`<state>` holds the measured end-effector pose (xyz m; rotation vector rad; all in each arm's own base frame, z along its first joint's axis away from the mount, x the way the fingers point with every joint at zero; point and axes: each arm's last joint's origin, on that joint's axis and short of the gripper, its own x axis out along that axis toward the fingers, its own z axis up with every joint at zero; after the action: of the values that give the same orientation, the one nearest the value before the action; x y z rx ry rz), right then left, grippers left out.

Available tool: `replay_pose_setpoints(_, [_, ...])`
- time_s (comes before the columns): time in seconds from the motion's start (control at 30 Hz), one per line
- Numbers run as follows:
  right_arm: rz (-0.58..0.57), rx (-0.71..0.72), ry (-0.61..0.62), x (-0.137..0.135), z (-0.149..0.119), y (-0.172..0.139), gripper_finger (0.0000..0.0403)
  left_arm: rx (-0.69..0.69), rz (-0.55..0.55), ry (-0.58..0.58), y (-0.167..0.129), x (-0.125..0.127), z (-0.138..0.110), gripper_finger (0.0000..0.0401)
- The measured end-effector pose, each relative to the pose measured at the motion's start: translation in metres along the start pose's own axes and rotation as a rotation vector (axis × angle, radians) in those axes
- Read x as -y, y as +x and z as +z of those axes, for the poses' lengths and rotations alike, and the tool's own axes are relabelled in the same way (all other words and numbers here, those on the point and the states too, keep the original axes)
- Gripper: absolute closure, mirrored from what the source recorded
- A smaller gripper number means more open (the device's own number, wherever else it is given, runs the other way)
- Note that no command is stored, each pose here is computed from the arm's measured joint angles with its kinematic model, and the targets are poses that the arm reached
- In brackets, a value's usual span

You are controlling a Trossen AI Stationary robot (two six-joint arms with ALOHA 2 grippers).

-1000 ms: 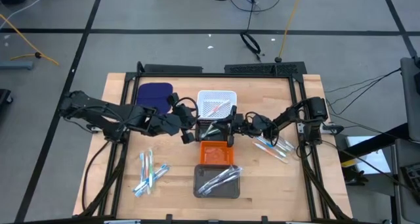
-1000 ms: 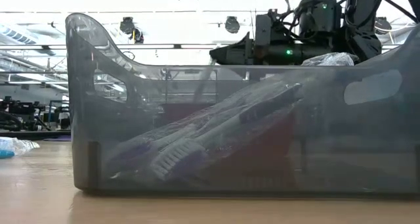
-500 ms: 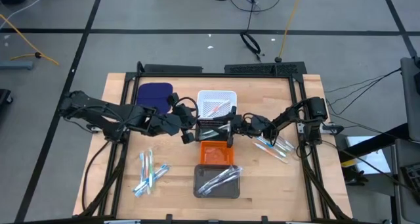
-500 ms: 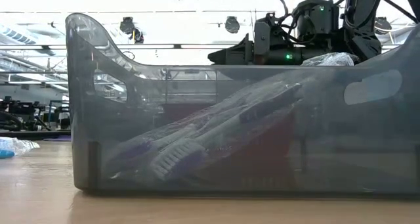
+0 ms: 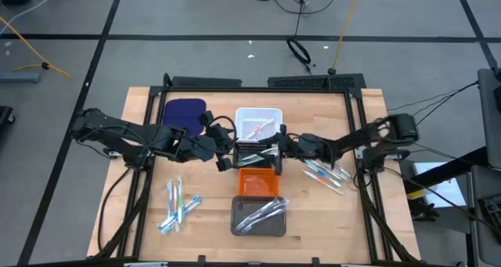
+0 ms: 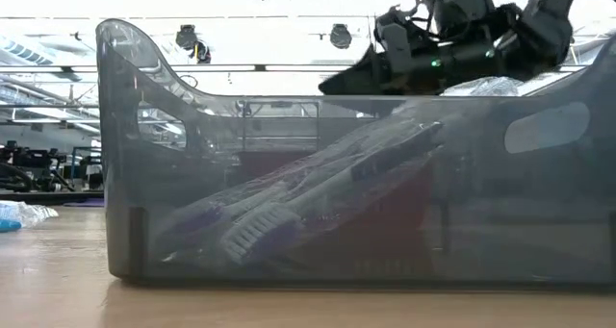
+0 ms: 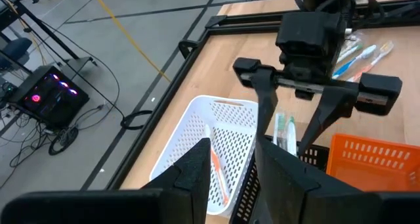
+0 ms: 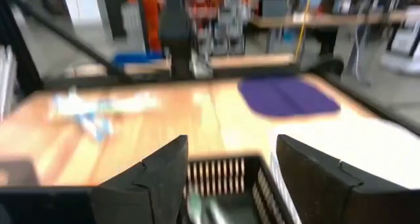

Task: Pick & Place Toothbrushes
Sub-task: Put the orange toothbrush into the white basket

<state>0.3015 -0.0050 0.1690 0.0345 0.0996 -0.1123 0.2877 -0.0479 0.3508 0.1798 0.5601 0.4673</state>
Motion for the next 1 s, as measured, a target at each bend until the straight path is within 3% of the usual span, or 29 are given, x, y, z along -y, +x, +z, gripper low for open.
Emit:
replay_pose_setpoints(0.4, [0.075, -0.352, 0.045, -0.021, 0.034, -0.068, 0.0210, 0.000, 0.000, 0.002, 0.000, 0.000, 0.000, 0.0279])
replay_pose_setpoints(0.6, [0.085, -0.557, 0.123, -0.031, 0.027, -0.097, 0.0221, -0.001, 0.000, 0.002, 0.000, 0.000, 0.000, 0.0279])
replay_pose_setpoints(0.8, [0.014, -0.818, 0.218, -0.037, 0.008, -0.117, 0.0231, 0.000, 0.000, 0.000, 0.000, 0.000, 0.000, 0.0279])
replay_pose_setpoints(1.0, [-0.031, -0.934, 0.252, -0.043, -0.002, -0.125, 0.0232, 0.000, 0.000, 0.000, 0.000, 0.000, 0.000, 0.0279])
